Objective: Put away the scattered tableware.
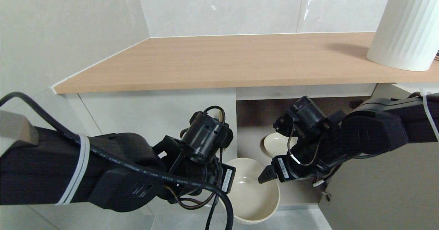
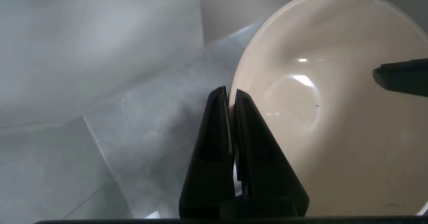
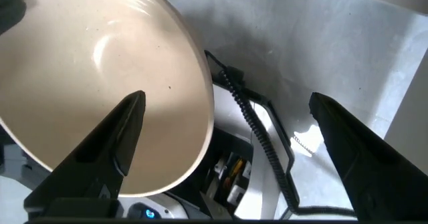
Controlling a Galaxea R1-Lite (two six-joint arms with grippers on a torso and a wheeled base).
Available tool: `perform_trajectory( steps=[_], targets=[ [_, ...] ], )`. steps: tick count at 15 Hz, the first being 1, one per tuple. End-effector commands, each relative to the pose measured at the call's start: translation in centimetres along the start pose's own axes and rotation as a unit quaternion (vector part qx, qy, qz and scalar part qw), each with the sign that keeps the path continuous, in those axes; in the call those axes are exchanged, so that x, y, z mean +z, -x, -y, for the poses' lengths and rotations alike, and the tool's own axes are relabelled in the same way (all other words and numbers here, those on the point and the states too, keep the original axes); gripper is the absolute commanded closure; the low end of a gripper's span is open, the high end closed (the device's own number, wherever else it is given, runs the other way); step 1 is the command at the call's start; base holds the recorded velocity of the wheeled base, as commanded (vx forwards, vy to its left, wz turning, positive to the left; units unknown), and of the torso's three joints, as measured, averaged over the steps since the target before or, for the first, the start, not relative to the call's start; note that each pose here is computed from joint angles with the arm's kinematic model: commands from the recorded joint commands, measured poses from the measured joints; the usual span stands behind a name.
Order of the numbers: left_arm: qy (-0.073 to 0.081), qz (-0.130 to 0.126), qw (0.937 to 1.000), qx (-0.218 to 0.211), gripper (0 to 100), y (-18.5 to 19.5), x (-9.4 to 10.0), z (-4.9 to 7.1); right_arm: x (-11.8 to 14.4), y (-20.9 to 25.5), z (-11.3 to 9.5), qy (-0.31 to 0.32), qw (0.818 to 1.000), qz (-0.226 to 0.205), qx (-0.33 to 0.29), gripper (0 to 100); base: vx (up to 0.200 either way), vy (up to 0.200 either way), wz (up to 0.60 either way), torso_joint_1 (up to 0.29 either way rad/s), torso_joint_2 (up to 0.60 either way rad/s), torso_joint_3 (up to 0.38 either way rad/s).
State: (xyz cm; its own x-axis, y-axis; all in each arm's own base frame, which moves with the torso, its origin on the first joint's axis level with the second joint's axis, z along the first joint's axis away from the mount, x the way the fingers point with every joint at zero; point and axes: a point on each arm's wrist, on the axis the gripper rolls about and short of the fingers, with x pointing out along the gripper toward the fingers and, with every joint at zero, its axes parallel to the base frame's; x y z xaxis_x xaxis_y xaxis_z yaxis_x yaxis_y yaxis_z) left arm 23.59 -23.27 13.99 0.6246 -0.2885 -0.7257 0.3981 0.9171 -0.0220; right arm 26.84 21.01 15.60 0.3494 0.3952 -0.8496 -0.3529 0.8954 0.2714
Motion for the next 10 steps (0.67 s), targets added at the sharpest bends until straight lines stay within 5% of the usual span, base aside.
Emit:
perform_trajectory(
  steps=[1, 9, 10],
  targets=[
    [0.001, 0.002, 1.0, 0.0, 100, 0.11, 0.08, -0.02, -0.04, -0.34, 0.04, -0.003, 1.0, -0.004, -0.001, 100, 0.0, 0.0, 0.0, 0.0, 0.0, 0.0],
    [0.001, 0.002, 1.0, 0.0, 100, 0.06, 0.06, -0.02, -0.15, -0.35, -0.32, 0.002, 1.0, -0.004, 0.002, 100, 0.0, 0.0, 0.0, 0.0, 0.0, 0.0],
    [0.001, 0.001, 1.0, 0.001, 0, 0.05, 0.02, -0.03, -0.18, -0.43, -0.29, 0.001, 1.0, -0.006, 0.001, 100, 0.0, 0.0, 0.0, 0.0, 0.0, 0.0]
  ],
)
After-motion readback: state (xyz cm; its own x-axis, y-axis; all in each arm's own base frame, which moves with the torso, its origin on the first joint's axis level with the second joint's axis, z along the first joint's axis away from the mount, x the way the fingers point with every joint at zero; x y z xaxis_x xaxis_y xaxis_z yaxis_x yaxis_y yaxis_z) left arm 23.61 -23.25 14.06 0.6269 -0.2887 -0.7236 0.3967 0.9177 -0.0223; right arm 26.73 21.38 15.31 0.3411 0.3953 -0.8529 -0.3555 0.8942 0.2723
